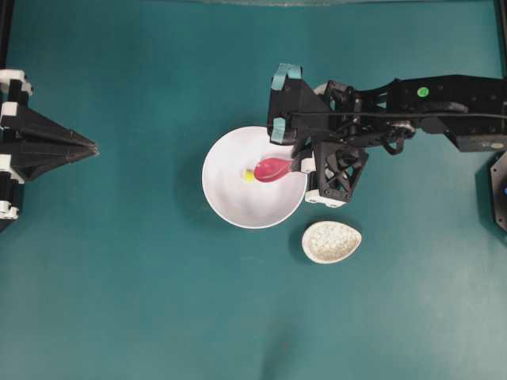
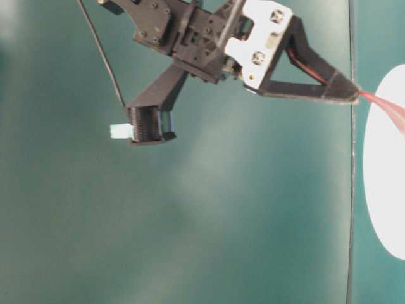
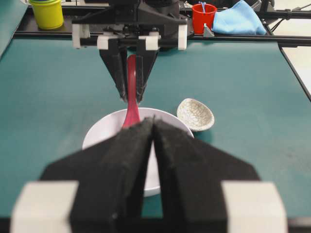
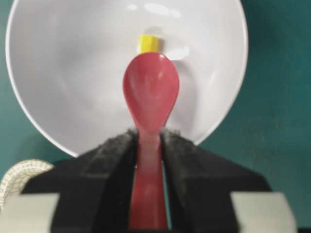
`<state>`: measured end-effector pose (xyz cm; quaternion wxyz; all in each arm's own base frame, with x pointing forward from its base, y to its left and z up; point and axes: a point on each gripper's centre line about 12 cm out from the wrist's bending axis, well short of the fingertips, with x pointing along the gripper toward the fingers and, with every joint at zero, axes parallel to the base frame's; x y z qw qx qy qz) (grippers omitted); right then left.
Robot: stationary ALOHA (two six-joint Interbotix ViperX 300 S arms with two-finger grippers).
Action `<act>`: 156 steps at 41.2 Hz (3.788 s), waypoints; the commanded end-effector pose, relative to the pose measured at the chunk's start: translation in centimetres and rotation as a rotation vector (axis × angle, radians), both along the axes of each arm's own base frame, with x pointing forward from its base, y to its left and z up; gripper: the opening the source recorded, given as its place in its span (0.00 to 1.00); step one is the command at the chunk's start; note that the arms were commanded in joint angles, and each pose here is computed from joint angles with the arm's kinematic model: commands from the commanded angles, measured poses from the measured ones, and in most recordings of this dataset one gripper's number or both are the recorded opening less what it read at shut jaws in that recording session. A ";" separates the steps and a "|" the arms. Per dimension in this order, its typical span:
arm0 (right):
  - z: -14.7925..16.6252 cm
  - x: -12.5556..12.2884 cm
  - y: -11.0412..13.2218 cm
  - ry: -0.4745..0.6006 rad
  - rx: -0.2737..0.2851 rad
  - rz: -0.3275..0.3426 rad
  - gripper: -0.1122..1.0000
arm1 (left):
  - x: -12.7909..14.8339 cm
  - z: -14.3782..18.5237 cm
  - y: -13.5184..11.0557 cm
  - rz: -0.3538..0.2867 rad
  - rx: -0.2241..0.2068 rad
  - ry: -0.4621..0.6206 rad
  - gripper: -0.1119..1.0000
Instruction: Scoop the yellow hexagonal prism block from the bowl with a spoon using the right arm.
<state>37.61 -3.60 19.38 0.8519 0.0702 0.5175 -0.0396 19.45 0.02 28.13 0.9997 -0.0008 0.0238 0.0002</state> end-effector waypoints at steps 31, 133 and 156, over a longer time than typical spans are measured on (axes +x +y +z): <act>-0.7 1.0 0.5 -0.004 0.015 0.000 0.32 | 0.3 1.1 0.0 0.000 0.002 -0.028 0.18; -2.8 3.8 -0.1 -0.141 0.020 -0.070 0.32 | 0.1 1.3 0.0 0.000 -0.011 -0.037 0.18; 1.6 3.1 -0.2 -0.233 0.011 -0.070 0.32 | 0.1 1.4 0.0 0.000 -0.011 -0.038 0.18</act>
